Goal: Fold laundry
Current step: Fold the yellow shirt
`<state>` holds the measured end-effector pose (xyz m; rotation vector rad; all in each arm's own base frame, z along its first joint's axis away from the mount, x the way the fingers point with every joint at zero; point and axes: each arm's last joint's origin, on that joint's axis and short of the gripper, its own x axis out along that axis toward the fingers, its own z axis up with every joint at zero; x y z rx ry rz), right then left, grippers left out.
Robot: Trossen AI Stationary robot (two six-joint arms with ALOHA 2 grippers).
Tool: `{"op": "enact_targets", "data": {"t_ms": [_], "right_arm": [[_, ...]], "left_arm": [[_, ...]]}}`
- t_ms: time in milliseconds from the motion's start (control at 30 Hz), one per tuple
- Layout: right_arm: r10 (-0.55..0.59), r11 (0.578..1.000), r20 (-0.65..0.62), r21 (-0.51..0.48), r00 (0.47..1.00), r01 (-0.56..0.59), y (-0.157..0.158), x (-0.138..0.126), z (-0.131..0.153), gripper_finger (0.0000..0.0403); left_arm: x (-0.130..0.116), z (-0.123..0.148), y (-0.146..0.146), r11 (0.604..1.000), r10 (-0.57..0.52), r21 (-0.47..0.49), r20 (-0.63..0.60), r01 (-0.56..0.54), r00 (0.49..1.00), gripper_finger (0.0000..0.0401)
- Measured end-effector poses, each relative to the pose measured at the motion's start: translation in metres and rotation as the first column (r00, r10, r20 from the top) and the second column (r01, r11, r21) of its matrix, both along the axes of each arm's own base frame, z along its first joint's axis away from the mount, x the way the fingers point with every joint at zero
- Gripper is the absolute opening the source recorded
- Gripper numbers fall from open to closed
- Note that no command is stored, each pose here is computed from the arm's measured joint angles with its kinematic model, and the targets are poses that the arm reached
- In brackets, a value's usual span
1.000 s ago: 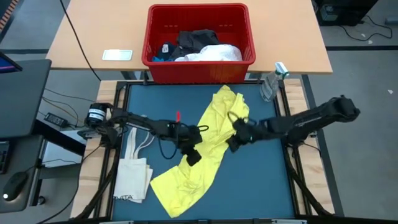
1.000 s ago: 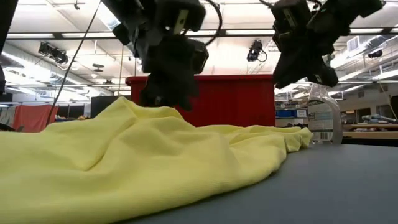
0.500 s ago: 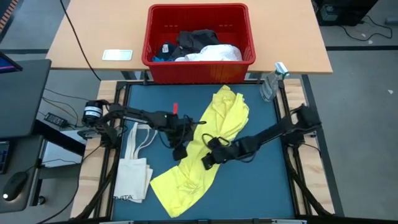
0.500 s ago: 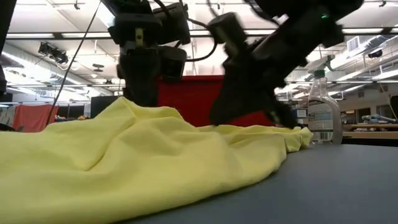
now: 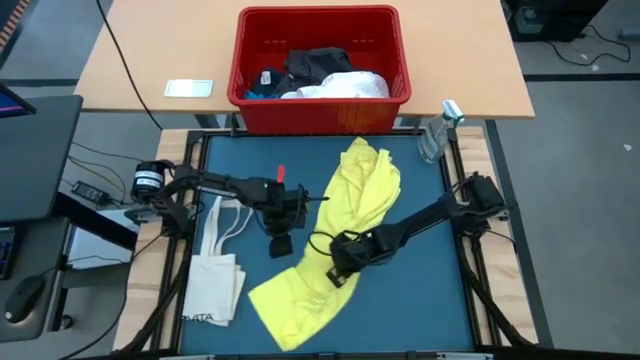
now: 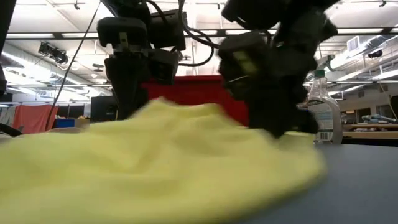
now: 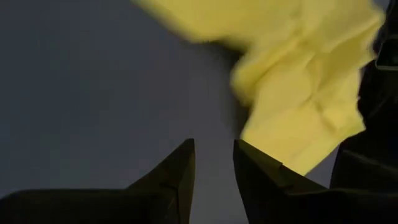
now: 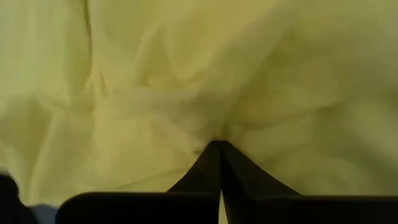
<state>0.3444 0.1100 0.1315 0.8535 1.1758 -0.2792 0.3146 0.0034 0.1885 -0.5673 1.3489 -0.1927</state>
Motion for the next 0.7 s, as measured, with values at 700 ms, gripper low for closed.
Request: {"op": "enact_targets", "data": {"t_ms": [700], "right_arm": [[0.151, 0.987, -0.118, -0.036, 0.981, -0.157, -0.001, -0.134, 0.04, 0.0008]], "left_arm": [[0.016, 0.004, -0.019, 0.973, 0.229, 0.018, 0.061, -0.231, 0.971, 0.0114]]}}
